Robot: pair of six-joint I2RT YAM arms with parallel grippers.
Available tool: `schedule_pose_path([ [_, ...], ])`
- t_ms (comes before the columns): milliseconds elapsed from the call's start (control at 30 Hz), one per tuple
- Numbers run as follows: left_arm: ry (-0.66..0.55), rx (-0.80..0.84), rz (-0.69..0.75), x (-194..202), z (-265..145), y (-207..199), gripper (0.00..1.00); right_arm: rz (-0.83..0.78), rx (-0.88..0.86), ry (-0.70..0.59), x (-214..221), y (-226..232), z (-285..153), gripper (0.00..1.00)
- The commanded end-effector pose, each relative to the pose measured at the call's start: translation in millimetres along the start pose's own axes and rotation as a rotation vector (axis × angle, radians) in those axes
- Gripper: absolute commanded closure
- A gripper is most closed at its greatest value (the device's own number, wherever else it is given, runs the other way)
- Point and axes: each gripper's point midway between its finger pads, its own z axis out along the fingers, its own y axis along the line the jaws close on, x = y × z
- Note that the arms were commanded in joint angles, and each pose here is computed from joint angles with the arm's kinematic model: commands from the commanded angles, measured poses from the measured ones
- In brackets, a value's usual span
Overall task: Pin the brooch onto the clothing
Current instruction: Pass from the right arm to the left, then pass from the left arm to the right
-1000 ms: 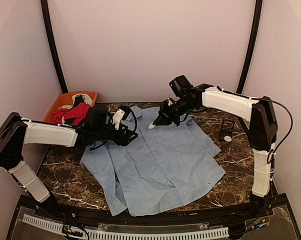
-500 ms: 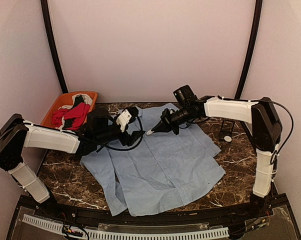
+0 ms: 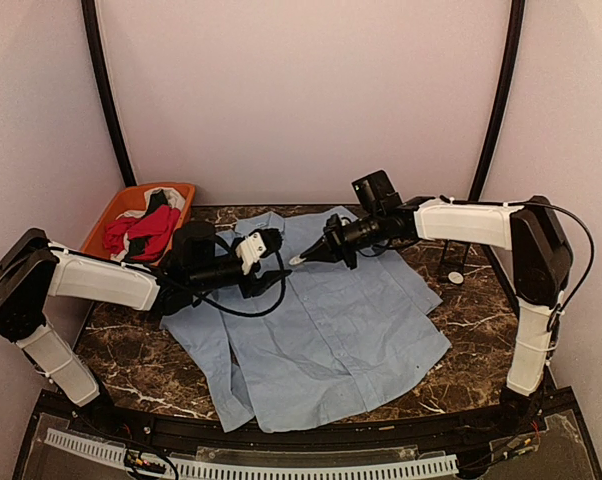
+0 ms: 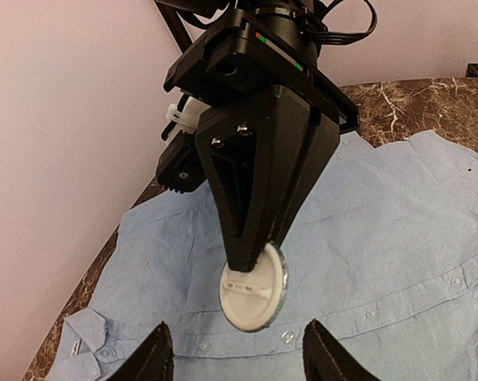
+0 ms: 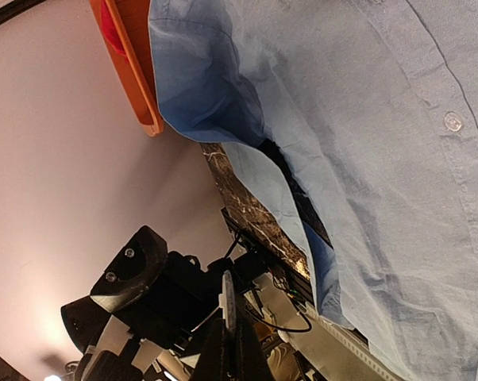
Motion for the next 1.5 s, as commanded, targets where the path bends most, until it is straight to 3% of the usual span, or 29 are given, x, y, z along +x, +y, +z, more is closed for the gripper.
schedule_pose_path([
  [0, -0.008, 0.046, 0.042, -5, -2, -9, 0.51, -0.012, -0.046, 0.03, 11, 10, 0, 1.0],
  [67, -0.007, 0.055, 0.046, -6, -1, -10, 0.56, -0.007, -0.063, 0.045, 13, 11, 2, 1.0],
  [533, -0.001, 0.057, 0.061, -6, 0, -13, 0.61, 0.039, -0.105, 0.077, 20, 16, 6, 1.0],
  [800, 0.007, 0.04, 0.066, -3, 1, -11, 0.93, 0.044, -0.117, 0.09, 22, 20, 10, 1.0],
  [1000, 0.01, -0.011, 0.059, -3, 0, -3, 0.99, 0.023, -0.127, 0.109, 26, 20, 14, 1.0],
  [1167, 0.006, -0.052, 0.032, -6, -3, 4, 0.99, -0.042, -0.114, 0.134, 26, 10, 14, 0.6],
  [1267, 0.012, -0.068, 0.013, -8, -6, 7, 0.99, -0.053, -0.064, 0.087, 17, -8, 4, 0.44],
  [1333, 0.016, -0.073, -0.016, -8, -8, 8, 0.99, -0.097, -0.036, 0.033, 6, -15, -7, 0.39],
  [1467, 0.036, -0.06, -0.085, -10, -13, 6, 0.99, -0.353, 0.088, -0.118, -21, -17, -30, 0.38],
])
